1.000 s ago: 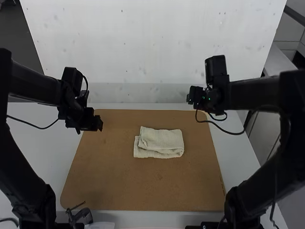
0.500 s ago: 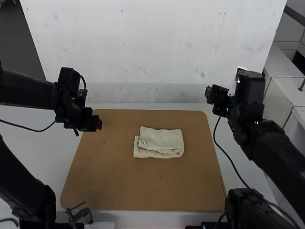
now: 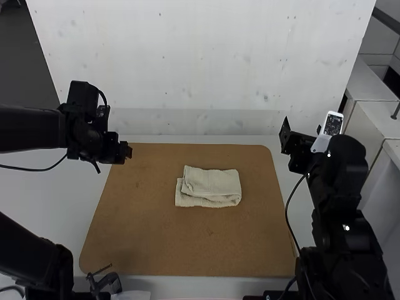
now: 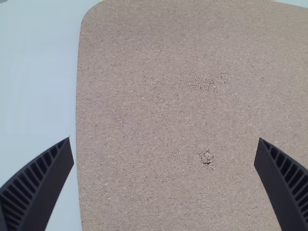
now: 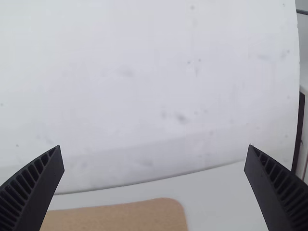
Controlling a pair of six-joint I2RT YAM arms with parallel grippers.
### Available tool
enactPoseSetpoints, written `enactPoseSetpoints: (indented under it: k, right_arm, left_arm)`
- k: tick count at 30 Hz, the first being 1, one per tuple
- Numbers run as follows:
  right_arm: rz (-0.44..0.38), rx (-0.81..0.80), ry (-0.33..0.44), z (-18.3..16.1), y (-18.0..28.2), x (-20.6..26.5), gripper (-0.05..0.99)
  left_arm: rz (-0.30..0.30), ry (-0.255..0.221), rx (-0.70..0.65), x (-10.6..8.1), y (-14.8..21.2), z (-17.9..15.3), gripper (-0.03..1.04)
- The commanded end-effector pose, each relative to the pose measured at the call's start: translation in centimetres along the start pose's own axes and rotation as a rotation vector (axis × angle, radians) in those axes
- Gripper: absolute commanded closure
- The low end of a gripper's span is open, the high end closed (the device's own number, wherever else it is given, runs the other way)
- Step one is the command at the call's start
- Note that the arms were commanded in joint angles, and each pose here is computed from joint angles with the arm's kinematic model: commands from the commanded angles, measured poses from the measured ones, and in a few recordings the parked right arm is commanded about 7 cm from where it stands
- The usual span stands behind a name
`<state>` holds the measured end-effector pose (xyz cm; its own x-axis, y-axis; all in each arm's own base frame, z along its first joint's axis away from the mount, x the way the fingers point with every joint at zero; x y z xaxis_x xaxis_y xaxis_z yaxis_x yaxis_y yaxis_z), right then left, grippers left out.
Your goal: Fold the towel.
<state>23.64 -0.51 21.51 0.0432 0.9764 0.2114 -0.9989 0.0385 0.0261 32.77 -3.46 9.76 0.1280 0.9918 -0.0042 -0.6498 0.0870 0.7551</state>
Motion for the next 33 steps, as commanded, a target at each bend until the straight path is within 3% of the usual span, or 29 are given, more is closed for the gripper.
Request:
enactPoseSetpoints:
  k: [1,12,19,28,33]
  right_arm:
    - [0.031,-0.018,0.013,0.2,0.2,0.4,-0.03]
    - [0.071,-0.069,0.012,0.5,0.9,0.9,-0.03]
    - [0.073,-0.09,0.01,0.9,1.2,0.9,-0.03]
    - [0.069,-0.094,0.009,0.9,1.2,0.9,-0.03]
    - [0.069,-0.111,0.009,1.0,1.1,0.8,-0.03]
  left_arm:
    - [-0.018,-0.001,-0.05,-0.4,0.9,0.8,0.04]
    - [-0.038,-0.012,-0.257,-0.9,4.1,1.6,0.04]
    - [0.01,-0.006,-0.413,0.0,7.5,1.3,0.04]
    - [0.084,-0.005,-0.724,0.8,13.3,0.8,0.06]
    - [0.119,-0.024,-0.79,1.1,14.2,0.3,0.06]
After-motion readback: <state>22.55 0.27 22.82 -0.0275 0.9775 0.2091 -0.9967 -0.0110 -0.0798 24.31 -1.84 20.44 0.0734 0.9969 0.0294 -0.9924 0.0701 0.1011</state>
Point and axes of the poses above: each hand's point on the last joint's axis, 136 mm out from that joint toward the fingers, its own y axis back along the fingers, its own x axis along the line the jaws close on, z = x × y, the point moved 1 cm from there along y, back along the fingers, and after that the axes turned 3 degrees about -y, right-handed, at the moved point
